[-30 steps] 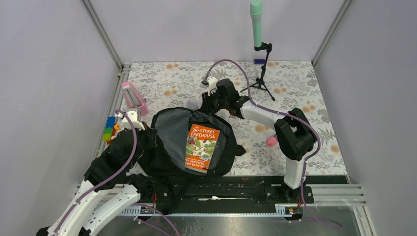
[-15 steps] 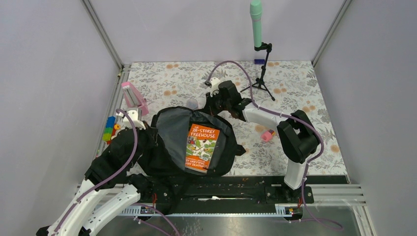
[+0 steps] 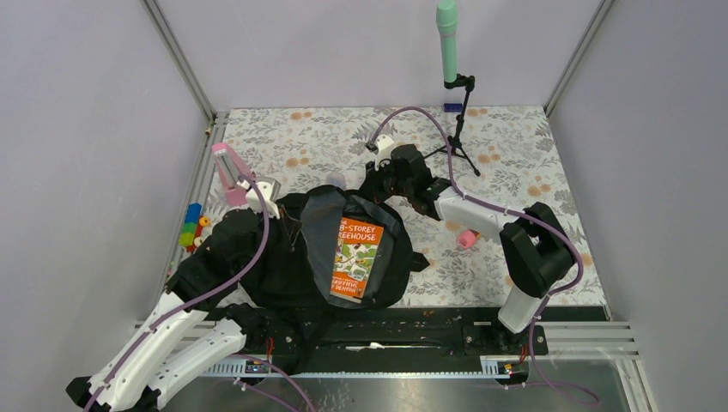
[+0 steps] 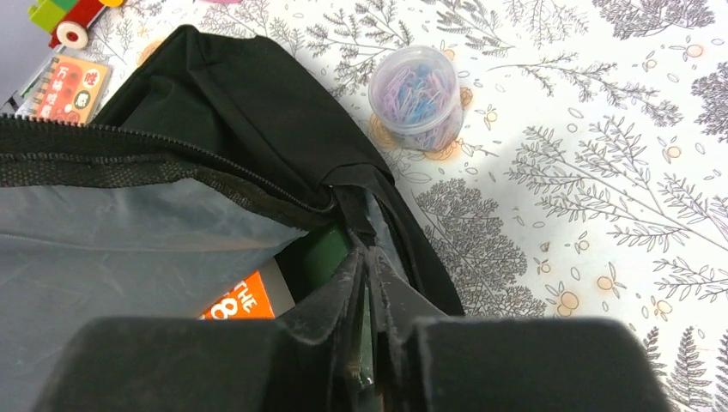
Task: Pack the student bag
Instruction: Adjust the student bag at the center of the board.
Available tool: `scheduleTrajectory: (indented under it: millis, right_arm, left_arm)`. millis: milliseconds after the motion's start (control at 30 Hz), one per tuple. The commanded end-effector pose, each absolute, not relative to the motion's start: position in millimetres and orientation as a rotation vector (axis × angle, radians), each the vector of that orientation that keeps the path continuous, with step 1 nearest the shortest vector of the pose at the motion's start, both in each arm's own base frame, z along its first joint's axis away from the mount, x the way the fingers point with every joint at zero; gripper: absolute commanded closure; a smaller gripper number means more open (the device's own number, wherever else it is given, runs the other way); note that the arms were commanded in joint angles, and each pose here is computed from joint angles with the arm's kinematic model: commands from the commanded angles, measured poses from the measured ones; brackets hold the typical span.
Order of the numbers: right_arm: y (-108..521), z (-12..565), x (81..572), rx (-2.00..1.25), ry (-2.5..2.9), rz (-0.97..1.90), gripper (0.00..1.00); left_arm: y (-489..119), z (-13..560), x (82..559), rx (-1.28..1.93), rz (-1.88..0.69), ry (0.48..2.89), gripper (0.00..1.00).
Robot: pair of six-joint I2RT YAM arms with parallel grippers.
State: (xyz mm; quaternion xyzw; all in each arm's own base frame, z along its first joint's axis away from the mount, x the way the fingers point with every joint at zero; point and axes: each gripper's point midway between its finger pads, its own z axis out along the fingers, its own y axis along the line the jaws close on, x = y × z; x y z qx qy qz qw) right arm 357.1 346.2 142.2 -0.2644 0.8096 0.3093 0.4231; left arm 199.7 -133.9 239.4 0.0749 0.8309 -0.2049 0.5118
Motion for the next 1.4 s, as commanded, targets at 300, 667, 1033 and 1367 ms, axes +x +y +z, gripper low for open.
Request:
scheduleTrajectory:
  millis: [300, 667, 1033, 1367]
  right_arm:
    - [350, 141, 365, -0.846, 1.853, 0.689, 0.55]
    - [352, 141, 350, -0.92, 1.746, 0.667, 0.41]
    - [355, 139, 363, -1.023, 1.656, 0.476, 0.39]
    - [369, 133, 359, -1.152, 1.595, 0.323, 0.39]
  left_arm:
    - [-124, 264, 207, 0.096, -0.486, 1.892, 1.0]
    - [-125, 264, 208, 0.106, -0.48, 1.899, 1.0]
    - [-127, 264, 207, 0.106, -0.499, 1.897, 1.0]
    - [-133, 265, 208, 0.106, -0.531, 1.885, 1.0]
